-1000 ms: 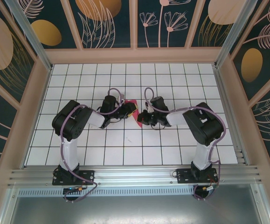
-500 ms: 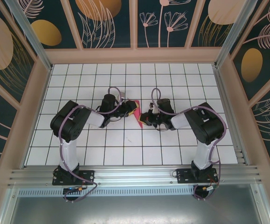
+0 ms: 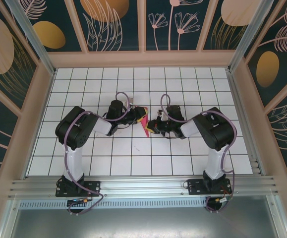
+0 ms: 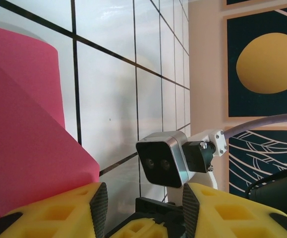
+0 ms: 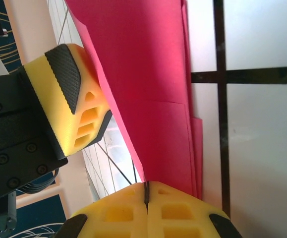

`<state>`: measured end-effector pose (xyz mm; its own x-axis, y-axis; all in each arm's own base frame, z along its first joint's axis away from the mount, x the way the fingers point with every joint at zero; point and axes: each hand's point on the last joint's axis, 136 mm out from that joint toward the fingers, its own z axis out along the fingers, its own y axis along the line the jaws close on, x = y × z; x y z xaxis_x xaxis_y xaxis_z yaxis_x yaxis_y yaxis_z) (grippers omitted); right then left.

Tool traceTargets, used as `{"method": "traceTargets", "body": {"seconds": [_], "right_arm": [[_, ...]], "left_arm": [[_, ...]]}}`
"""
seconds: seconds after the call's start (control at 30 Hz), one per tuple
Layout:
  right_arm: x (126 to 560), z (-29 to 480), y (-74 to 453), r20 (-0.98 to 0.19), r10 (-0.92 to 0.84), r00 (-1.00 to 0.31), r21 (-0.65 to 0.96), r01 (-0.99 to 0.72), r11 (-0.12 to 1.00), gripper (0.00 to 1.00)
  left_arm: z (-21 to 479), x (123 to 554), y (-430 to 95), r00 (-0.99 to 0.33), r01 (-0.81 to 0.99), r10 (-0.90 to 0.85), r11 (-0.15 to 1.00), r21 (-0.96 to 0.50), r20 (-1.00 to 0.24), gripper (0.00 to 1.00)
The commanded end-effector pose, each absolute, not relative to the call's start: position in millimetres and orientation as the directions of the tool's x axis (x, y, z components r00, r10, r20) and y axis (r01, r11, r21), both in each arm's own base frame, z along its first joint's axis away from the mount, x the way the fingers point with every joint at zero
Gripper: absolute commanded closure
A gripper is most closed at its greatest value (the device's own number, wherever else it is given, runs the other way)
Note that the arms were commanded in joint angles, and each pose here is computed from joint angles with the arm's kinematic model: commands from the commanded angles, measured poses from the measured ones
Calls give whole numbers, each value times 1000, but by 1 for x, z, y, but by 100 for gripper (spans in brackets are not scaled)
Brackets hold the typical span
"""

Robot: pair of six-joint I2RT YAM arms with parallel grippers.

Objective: Fold a paper plane with a square sheet of paper (pick it up from the middle)
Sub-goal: Fold the wing for the fifth time at the center of the table.

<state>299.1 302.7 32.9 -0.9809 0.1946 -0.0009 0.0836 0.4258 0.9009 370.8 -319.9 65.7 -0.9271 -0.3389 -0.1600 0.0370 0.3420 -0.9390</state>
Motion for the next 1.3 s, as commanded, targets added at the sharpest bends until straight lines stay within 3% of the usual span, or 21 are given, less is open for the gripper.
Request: {"method": "traceTargets", "body": {"seconds": [0.0,0.23,0.6,0.73,0.97,1.27], "right_arm": [[301,37,306,-6,186,-983,915,69,397,100],[299,37,303,-18,190,-982,909,63,411,100],[299,44,286,-188,181,-965,790,-40,611,75],[302,49,284,-212,175,-961,777,-58,626,73],[306,50,297,-265,100,-959,713,-125,690,59],[311,36,297,-265,83,-961,656,-116,746,55]], "left_arm": [[57,374,-324,-930,54,-320,364,-930,-179,53],[43,374,-322,-931,38,-319,401,-915,-179,54],[41,374,-322,-932,42,-311,412,-910,-184,55],[40,374,-323,-934,42,-307,414,-910,-183,55],[42,375,-323,-934,45,-307,409,-911,-184,55],[46,375,-325,-934,50,-307,401,-915,-185,55]]}}
